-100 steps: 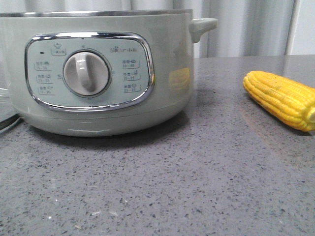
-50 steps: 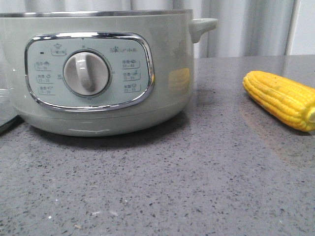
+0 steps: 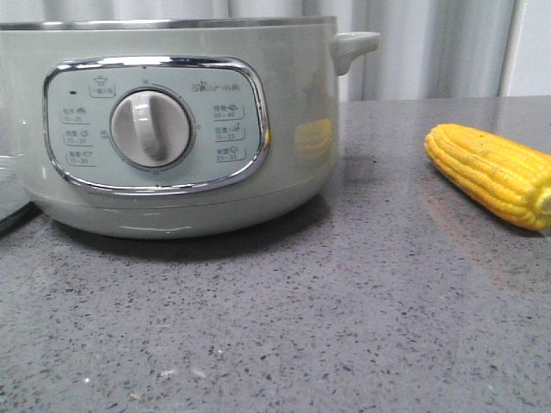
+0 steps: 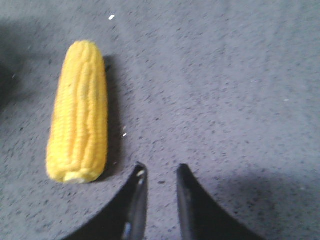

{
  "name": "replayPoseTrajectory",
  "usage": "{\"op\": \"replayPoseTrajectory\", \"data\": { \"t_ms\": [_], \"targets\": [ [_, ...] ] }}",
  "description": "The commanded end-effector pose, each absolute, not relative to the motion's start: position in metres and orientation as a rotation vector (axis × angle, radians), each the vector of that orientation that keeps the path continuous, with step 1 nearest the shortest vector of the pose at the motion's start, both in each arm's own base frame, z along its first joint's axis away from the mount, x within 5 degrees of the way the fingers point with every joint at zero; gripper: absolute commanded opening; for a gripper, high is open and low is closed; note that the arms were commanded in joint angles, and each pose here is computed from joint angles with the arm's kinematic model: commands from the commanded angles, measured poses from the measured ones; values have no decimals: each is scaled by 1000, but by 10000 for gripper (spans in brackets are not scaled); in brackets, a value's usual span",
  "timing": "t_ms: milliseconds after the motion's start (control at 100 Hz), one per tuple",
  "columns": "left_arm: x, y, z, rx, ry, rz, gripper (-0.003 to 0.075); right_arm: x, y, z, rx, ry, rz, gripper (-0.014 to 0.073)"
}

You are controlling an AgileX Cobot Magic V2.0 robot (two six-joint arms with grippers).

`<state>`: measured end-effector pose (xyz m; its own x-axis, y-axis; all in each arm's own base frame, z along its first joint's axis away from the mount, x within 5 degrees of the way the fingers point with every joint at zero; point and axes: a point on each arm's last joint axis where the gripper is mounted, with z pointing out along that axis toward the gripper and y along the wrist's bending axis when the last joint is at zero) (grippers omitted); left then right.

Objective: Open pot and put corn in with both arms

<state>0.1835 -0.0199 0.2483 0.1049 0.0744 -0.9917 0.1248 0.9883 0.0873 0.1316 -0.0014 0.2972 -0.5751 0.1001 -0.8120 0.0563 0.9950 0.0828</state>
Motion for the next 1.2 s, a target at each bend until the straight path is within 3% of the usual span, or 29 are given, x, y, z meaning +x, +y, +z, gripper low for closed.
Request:
{"op": "replayPoseTrajectory", "data": {
  "t_ms": [0,130,300,580,960,1050,1191],
  "targets": [
    [177,-21,278,160,1339,-47,389,145,4,316,44,2165,74,214],
    [160,-19,304,157,1245,-39,389,164,17,327,-41,2227,114,335],
    [137,-18,326,165,1158,-24,388,198,37,326,-98,2341,197,331],
    [119,-16,334,159,1119,-18,388,250,51,307,-70,2481,258,331],
    [118,-16,334,159,1115,-18,388,271,56,275,-46,2619,276,330],
    [118,-16,334,159,1115,-18,388,271,56,275,-46,2618,276,303],
    [118,-16,334,159,1115,-18,387,271,56,275,-46,2618,276,132]
  ]
}}
